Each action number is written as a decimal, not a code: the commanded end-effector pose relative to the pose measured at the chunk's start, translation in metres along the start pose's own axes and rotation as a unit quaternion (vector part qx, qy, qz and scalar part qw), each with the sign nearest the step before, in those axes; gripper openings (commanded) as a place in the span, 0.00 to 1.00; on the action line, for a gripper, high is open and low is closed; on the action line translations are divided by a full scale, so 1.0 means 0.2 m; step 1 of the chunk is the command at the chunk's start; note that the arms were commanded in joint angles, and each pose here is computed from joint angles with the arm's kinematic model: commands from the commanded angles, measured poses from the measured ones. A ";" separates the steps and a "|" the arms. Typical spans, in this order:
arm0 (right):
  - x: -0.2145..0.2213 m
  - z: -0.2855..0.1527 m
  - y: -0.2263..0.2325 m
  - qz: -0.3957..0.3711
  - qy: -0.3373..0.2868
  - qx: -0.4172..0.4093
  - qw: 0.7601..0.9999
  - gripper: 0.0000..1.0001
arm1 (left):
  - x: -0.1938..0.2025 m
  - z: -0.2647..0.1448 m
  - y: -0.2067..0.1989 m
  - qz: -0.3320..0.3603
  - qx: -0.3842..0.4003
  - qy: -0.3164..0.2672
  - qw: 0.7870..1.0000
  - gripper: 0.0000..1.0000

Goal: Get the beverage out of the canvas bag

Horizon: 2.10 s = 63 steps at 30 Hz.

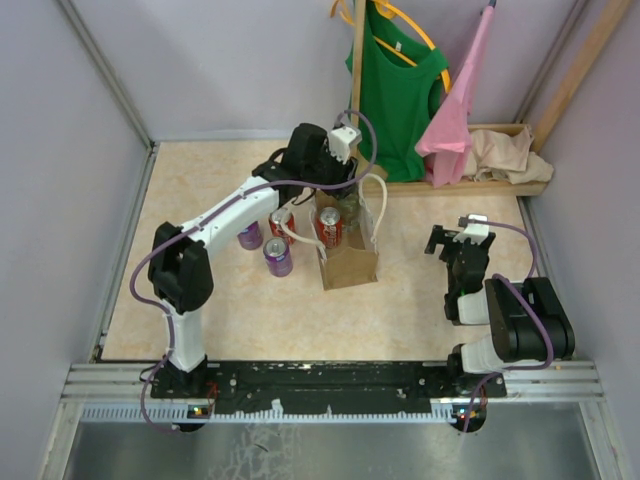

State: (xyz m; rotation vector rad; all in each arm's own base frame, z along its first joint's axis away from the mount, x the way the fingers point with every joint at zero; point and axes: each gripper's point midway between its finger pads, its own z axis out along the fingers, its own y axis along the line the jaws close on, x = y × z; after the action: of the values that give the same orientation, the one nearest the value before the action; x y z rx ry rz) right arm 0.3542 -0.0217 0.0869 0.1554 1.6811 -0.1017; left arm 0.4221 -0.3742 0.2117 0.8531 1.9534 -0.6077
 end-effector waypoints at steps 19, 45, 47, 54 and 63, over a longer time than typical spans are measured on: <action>-0.11 0.03 0.01 0.007 -0.036 0.000 0.999 0.99 | 0.14 0.10 0.08 -0.032 -0.007 0.023 0.999 0.52; -0.11 0.03 0.00 0.007 -0.036 0.001 0.999 0.99 | -0.01 -0.06 0.01 -0.030 0.002 -0.033 0.999 0.52; -0.11 0.03 0.01 0.007 -0.036 0.000 0.999 0.99 | -0.02 -0.07 0.01 -0.031 0.003 -0.038 0.999 0.53; -0.11 0.03 0.01 0.007 -0.036 0.000 0.999 0.99 | -0.01 -0.06 -0.01 -0.038 0.013 -0.036 0.999 0.53; -0.11 0.03 0.01 0.007 -0.036 0.000 0.999 0.99 | 0.05 -0.01 -0.03 -0.049 0.023 -0.024 0.998 0.53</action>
State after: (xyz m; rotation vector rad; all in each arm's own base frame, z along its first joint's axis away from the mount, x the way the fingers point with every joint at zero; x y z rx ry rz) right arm 0.3542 -0.0217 0.0869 0.1554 1.6811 -0.1017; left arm 0.4147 -0.3670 0.1944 0.7687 1.9877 -0.6879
